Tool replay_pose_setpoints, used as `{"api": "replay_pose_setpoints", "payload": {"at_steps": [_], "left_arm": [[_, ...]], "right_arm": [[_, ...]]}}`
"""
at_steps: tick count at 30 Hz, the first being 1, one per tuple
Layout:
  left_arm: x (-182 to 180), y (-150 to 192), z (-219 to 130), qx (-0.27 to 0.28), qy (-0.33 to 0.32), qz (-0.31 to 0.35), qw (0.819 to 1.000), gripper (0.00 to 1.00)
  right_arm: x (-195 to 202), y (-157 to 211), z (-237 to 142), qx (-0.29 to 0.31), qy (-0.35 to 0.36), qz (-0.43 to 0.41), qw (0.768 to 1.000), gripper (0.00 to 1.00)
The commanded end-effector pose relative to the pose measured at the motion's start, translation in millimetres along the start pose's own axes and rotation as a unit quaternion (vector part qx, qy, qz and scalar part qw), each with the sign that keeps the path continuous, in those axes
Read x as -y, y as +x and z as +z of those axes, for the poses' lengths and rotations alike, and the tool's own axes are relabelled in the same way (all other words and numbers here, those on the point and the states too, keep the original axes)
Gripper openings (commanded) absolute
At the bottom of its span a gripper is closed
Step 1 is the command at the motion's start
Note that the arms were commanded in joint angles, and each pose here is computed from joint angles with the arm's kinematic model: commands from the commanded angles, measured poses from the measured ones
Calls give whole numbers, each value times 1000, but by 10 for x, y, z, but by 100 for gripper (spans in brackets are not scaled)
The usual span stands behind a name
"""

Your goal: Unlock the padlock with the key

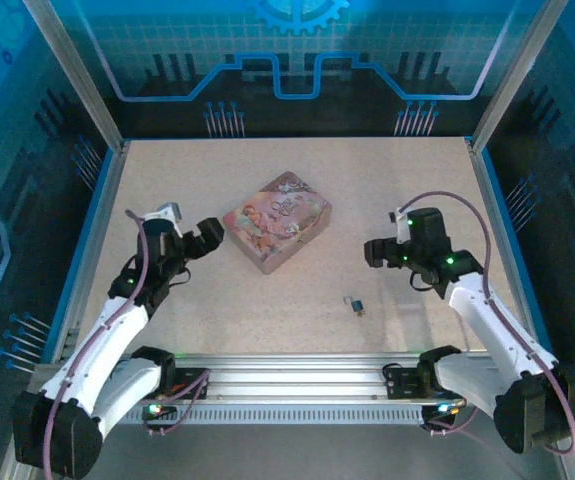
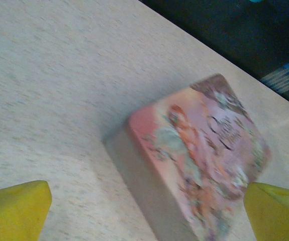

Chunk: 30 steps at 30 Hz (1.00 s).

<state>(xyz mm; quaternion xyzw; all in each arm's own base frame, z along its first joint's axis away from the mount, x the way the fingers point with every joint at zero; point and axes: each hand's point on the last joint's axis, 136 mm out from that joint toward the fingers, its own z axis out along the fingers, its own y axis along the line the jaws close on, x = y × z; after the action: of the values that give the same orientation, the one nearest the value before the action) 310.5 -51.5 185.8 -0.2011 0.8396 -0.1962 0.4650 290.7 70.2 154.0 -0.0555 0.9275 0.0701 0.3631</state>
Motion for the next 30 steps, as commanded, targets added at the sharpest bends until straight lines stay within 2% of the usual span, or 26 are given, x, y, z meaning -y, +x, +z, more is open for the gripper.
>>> {"api": "replay_pose_setpoints", "payload": {"at_steps": [1,5,9,18,26,30], "left_arm": [[-310,-141,-47,50,-68,53,995,99],[-497,-238,-67,109,-104,82,985,99],[-591,-186,4,131,-110,126,977,99],[-711,-67,109,119,-124,166,971,99],[-772,20,259,109,-121,176,971,99],[-792,57,365,99,-117,180,972,99]], "right_arm": [[355,-118,10,57,65,-10,996,100],[567,-130,106,104,91,-21,990,100],[721,-129,243,141,97,5,985,100],[840,-139,572,182,90,10,979,100],[807,-380,665,236,75,-7,969,100],[789,-369,849,235,58,-2,970,100]]}}
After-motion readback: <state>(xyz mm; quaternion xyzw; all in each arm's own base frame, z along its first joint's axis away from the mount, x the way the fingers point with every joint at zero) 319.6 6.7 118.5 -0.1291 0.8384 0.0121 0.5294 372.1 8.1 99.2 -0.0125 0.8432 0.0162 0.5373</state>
